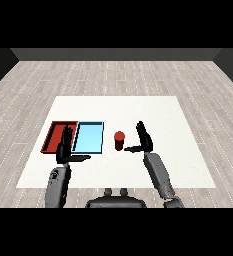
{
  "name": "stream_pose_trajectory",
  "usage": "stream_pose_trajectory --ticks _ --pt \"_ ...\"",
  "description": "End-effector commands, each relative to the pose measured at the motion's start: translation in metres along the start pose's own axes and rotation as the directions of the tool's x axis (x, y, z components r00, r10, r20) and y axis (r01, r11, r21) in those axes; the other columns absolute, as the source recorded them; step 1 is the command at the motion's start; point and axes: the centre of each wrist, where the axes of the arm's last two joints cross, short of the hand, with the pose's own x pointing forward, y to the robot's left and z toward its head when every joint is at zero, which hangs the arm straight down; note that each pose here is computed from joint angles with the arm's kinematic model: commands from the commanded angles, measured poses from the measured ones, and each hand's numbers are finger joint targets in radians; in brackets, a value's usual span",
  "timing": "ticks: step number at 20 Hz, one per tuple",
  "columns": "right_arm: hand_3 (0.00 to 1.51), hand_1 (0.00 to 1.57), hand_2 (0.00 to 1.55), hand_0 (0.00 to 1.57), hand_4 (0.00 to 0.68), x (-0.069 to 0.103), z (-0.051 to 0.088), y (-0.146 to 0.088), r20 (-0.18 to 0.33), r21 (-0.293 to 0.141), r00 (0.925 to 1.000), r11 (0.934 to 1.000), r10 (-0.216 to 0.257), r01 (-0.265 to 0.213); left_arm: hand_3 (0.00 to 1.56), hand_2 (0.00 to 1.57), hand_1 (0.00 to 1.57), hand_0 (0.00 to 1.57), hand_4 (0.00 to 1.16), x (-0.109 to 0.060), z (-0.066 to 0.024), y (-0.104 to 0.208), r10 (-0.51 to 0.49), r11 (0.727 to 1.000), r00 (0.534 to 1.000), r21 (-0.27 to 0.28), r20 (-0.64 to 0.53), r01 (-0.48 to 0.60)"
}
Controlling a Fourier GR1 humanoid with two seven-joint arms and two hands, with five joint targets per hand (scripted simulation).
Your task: Pick the red can and put it in the red box
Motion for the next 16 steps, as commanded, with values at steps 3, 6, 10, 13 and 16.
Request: stream_pose_trajectory --ticks 3,6,10,13,16 --pt "0.00 0.00 0.00 0.00 0.000 -0.026 0.019 0.010 -0.018 0.004 0.9997 0.9999 -0.016 0.017 0.00 0.00 0.00 0.00 0.00 -0.001 0.0132 0.010 -0.001 1.000 1.000 0.005 0.002 0.001" --pt "0.00 0.00 0.00 0.00 0.000 -0.013 -0.001 0.035 -0.015 0.008 0.9992 0.9993 -0.036 0.036 0.00 0.00 0.00 0.00 0.00 0.002 -0.0051 0.009 0.019 1.000 1.000 -0.018 0.004 -0.019" --pt "0.00 0.00 0.00 0.00 0.000 -0.034 0.011 -0.003 -0.017 -0.002 0.9985 0.9987 -0.052 0.052 0.00 0.00 0.00 0.00 0.00 0.000 0.0259 0.009 0.030 1.000 1.000 -0.005 0.005 -0.030" --pt "0.00 0.00 0.00 0.00 0.000 -0.036 0.002 0.037 -0.038 0.004 0.9990 0.9997 -0.023 0.023 0.00 0.00 0.00 0.00 0.00 -0.007 0.0040 0.017 0.032 0.999 0.999 0.004 0.012 -0.032" --pt "0.00 0.00 0.00 0.00 0.000 -0.048 0.025 0.041 -0.031 -0.003 0.9985 0.9989 -0.046 0.046 0.00 0.00 0.00 0.00 0.00 0.012 0.0077 0.020 0.022 1.000 1.000 -0.001 -0.001 -0.022"
